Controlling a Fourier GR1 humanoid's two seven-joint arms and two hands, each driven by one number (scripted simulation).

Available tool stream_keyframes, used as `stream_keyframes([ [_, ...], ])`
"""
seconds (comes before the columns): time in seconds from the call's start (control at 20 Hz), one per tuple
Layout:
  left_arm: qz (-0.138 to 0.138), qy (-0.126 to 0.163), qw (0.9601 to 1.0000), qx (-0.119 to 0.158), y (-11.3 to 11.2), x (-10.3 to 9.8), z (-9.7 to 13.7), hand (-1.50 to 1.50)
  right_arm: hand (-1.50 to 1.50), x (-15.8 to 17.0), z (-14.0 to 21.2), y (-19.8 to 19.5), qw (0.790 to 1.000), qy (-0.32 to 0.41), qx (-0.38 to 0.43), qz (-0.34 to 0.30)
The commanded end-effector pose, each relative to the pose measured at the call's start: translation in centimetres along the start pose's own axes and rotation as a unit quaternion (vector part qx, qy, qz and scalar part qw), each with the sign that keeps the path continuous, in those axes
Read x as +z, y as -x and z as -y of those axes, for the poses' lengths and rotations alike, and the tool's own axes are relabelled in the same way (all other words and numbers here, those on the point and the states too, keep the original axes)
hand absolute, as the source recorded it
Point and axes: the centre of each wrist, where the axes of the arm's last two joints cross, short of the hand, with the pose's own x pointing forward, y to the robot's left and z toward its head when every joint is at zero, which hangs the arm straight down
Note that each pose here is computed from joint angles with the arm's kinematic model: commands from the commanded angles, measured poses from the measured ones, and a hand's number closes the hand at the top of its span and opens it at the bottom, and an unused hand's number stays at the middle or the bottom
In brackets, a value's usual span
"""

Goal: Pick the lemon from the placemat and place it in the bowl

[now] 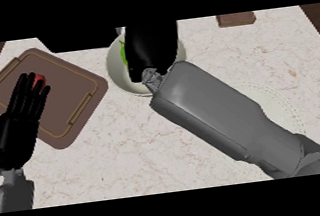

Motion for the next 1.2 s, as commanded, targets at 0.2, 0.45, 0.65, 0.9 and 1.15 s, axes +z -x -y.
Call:
stream_keyframes([
  [0.2,0.001,0.003,1.0000,-0.003,-0.5,0.8,-0.7,0.00,1.50,-4.4,-4.8,4.8,0.996,0.029,-0.061,-0.059],
  [0.45,0.006,0.013,0.9999,-0.002,-0.4,-0.9,1.4,0.00,1.50,-8.9,-4.8,8.6,0.996,0.014,-0.044,-0.072],
  [0.65,0.018,0.018,0.9997,0.006,0.0,-0.7,1.1,0.00,1.50,-9.4,-6.3,9.3,0.994,-0.045,-0.035,-0.093],
  [0.9,0.019,0.027,0.9995,0.003,-0.9,-0.9,1.9,0.00,1.50,-9.8,-7.8,12.0,0.977,-0.100,-0.079,-0.171],
  [1.15,0.023,0.030,0.9993,0.003,-1.5,-1.5,2.7,0.00,-1.50,-9.9,-8.1,13.0,0.977,-0.120,-0.151,-0.093],
])
